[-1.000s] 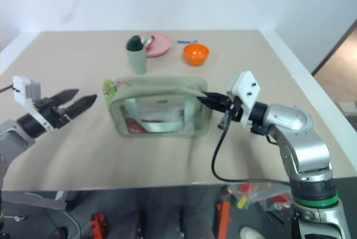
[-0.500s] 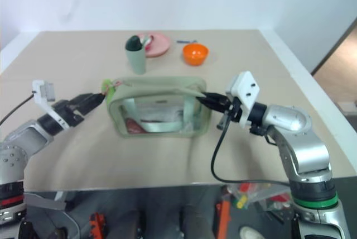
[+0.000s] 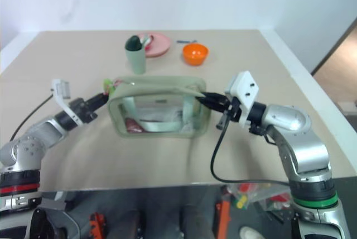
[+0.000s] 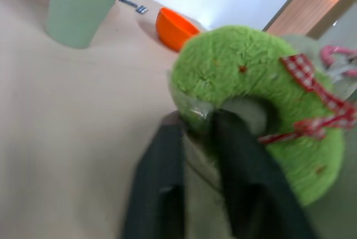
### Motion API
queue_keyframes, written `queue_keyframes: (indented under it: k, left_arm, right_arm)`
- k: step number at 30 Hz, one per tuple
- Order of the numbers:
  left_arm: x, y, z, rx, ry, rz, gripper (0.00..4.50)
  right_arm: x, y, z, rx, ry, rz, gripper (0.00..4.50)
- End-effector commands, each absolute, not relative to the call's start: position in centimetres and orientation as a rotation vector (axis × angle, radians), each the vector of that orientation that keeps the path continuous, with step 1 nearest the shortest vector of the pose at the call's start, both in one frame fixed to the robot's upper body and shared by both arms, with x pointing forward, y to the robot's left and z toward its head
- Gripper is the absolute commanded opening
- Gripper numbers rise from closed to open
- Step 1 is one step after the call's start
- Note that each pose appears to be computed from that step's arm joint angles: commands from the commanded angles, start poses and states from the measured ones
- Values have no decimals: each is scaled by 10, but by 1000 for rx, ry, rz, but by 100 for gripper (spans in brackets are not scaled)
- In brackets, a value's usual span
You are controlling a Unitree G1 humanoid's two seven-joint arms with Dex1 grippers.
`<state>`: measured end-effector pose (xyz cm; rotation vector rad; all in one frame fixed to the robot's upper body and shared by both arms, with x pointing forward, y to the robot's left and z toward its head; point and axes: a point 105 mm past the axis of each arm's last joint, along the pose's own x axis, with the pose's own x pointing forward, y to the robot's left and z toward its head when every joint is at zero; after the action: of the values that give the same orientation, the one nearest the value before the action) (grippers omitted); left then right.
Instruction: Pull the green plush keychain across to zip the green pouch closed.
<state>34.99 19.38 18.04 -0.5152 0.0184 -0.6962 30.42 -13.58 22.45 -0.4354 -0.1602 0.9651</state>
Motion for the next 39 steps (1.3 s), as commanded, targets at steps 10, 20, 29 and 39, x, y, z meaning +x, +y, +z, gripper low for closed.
queue_keyframes:
  k: [10, 20, 29, 39]
  left_arm:
    - [309, 160, 292, -343, -186, -948, 4]
    - [329, 95, 277, -178, -113, -1079, 4]
    - [325, 91, 273, -19, -87, -1163, 231]
    - [306, 133, 279, 259, -25, -1105, 442]
  right_arm:
    - [303, -138, 233, -487, -189, 967, 0]
    - [305, -135, 232, -488, -196, 975, 0]
    - [303, -136, 231, -484, -196, 967, 0]
    - [305, -135, 231, -484, -203, 977, 0]
